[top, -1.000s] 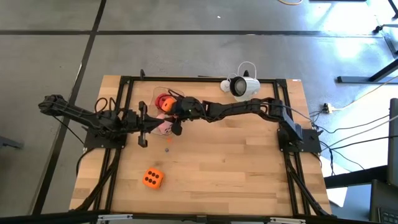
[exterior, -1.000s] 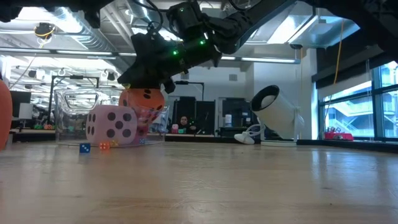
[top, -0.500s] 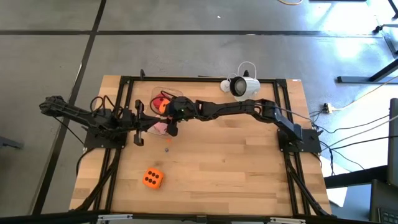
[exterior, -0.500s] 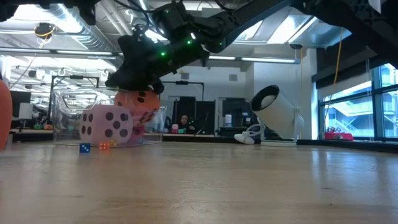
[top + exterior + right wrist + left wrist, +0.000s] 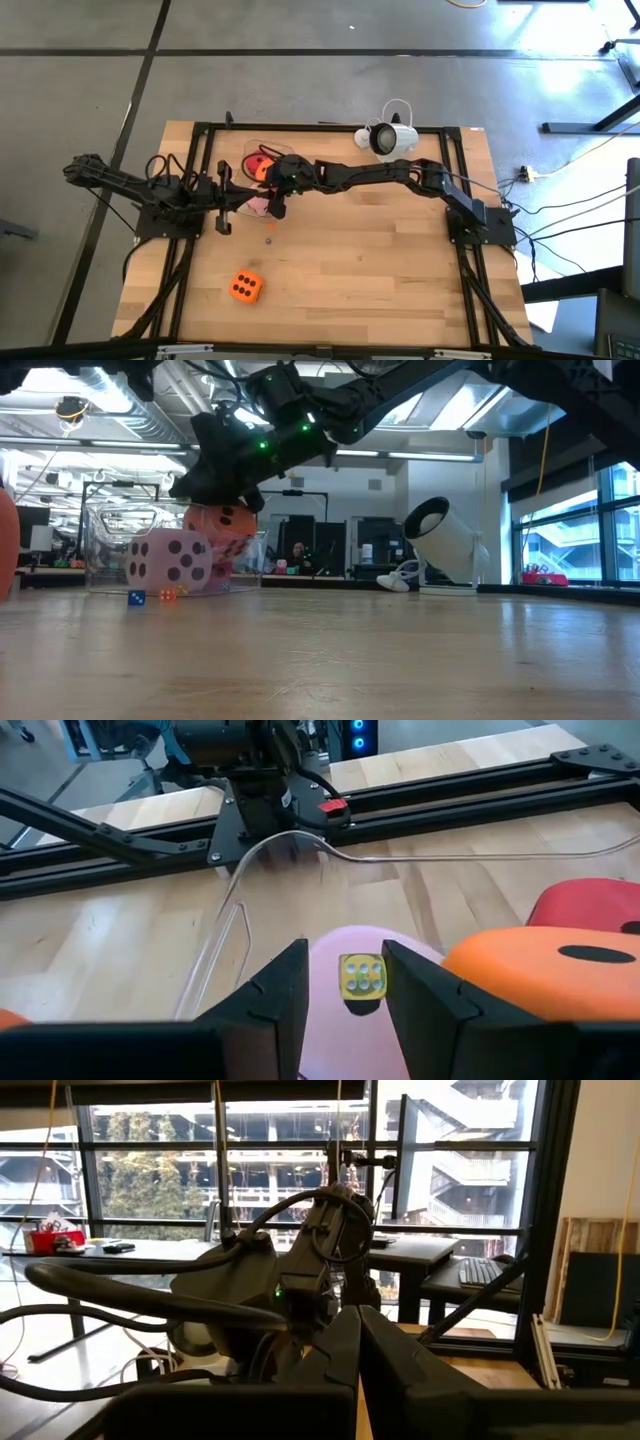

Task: Pick & Place Dice
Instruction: Put the small green die into the transparent bin

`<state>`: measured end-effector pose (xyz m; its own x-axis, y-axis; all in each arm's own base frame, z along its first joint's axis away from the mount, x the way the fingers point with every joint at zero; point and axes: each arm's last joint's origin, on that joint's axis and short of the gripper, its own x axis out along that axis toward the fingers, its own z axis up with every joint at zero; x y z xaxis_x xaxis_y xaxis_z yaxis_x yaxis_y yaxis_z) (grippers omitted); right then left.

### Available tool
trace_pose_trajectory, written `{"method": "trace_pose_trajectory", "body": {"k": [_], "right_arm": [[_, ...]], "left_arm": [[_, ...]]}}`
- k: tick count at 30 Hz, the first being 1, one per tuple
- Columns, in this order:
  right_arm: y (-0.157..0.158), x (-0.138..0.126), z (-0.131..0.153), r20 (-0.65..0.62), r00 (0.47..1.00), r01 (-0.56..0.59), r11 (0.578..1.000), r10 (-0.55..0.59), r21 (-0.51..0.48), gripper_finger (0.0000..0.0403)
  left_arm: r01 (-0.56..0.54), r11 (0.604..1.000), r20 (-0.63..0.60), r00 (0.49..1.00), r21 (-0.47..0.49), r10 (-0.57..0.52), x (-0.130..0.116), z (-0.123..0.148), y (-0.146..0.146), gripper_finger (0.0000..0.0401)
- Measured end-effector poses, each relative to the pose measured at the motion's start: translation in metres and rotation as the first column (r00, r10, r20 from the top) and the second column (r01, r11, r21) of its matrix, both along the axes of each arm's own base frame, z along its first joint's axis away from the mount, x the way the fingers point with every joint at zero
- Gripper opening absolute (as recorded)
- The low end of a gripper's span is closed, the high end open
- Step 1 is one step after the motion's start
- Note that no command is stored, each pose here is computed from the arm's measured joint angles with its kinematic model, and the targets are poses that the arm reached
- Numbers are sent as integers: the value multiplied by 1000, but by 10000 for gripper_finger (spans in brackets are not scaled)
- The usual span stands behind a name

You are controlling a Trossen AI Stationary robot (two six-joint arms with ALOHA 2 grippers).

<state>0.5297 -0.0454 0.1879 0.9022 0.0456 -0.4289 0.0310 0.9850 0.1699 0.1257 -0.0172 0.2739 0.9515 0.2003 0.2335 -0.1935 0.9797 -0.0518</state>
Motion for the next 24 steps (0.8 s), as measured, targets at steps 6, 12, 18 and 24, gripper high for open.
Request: {"method": "trace_pose_trajectory", "body": {"k": [6,12,18,24], "right_arm": [[1,0,1,3,1000,-20,999,20,39,130],[3,0,2,4,1000,-26,998,26,64,130],[3,0,2,4,999,-32,997,32,67,129],[5,1,10,-5,996,-88,992,88,93,129]], "left_arm": [[0,1000,0,1000,0,0,0,0,0,4],[1,1000,0,1000,0,-1,0,0,0,4],[1,1000,0,1000,0,-1,0,0,0,4],[1,1000,0,1000,0,-1,0,0,0,4]]}}
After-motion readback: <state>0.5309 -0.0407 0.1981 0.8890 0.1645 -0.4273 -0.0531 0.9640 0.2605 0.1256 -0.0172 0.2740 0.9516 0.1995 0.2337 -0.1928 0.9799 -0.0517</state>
